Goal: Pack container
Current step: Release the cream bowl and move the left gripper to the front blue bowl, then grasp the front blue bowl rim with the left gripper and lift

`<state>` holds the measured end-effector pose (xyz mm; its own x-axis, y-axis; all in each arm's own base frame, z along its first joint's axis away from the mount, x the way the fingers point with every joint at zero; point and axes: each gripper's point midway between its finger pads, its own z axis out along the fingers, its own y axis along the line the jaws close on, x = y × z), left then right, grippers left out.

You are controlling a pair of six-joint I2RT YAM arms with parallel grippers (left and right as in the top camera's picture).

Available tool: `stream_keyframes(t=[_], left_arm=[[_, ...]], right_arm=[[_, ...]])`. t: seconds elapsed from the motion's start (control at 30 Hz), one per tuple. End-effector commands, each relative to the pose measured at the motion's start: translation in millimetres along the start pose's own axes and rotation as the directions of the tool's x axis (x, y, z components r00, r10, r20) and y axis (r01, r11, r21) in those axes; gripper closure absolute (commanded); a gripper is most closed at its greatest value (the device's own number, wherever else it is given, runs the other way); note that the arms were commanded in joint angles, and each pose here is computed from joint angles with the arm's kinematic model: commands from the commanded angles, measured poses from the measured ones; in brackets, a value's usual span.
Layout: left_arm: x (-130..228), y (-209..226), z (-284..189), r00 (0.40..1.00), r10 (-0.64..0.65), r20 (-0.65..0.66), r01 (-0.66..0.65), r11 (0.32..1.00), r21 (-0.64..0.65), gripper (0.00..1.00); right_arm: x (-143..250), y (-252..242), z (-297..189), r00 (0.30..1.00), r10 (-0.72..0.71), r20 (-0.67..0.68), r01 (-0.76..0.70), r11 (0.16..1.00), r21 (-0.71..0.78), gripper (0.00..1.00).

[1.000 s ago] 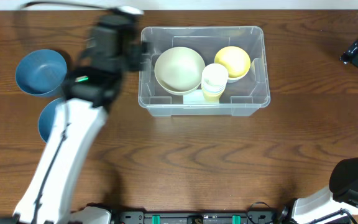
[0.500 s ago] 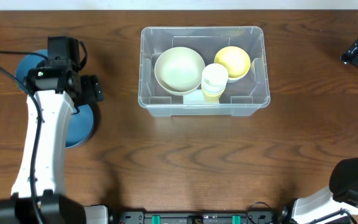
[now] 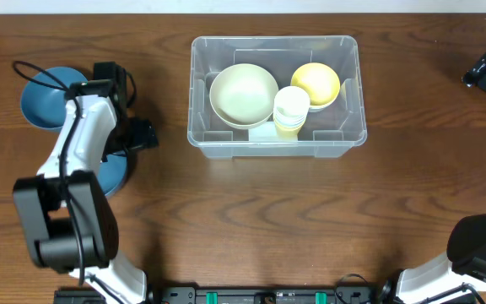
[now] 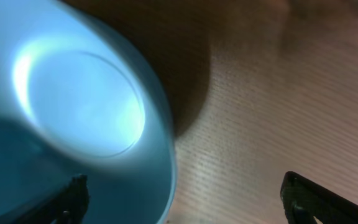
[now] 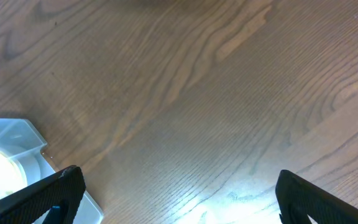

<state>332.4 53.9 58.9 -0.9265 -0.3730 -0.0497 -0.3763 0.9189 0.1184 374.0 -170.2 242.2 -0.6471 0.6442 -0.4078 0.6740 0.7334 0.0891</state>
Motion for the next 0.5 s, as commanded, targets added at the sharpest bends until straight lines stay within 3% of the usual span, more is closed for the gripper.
stream_keyframes(t=[0.0,0.2,0.37,0.47], left_arm=[[3.1,-2.3,12.4,0.999,-0.019,-0.037,0.019,1.0,0.003,0.04],[-3.8,-3.5,14.0,1.0,-0.024,-0.013,0.024,1.0,0.01,0.17],[-9.7,-4.9,14.0,1.0,-0.028,0.011,0.028,0.999,0.017,0.43],[-11.3,-5.4,13.9,0.999,-0.029,0.017,0.029,0.999,0.019,0.47]], right_arm=[[-4.1,-2.2,-3.6,1.0,0.001,0.015,-0.001,1.0,0.004,0.01],[-4.1,-2.2,-3.6,1.0,0.001,0.015,-0.001,1.0,0.004,0.01],[-4.1,-2.2,-3.4,1.0,0.001,0.015,-0.001,1.0,0.004,0.01],[-4.1,-2.2,-3.4,1.0,0.001,0.015,-0.001,1.0,0.004,0.01]])
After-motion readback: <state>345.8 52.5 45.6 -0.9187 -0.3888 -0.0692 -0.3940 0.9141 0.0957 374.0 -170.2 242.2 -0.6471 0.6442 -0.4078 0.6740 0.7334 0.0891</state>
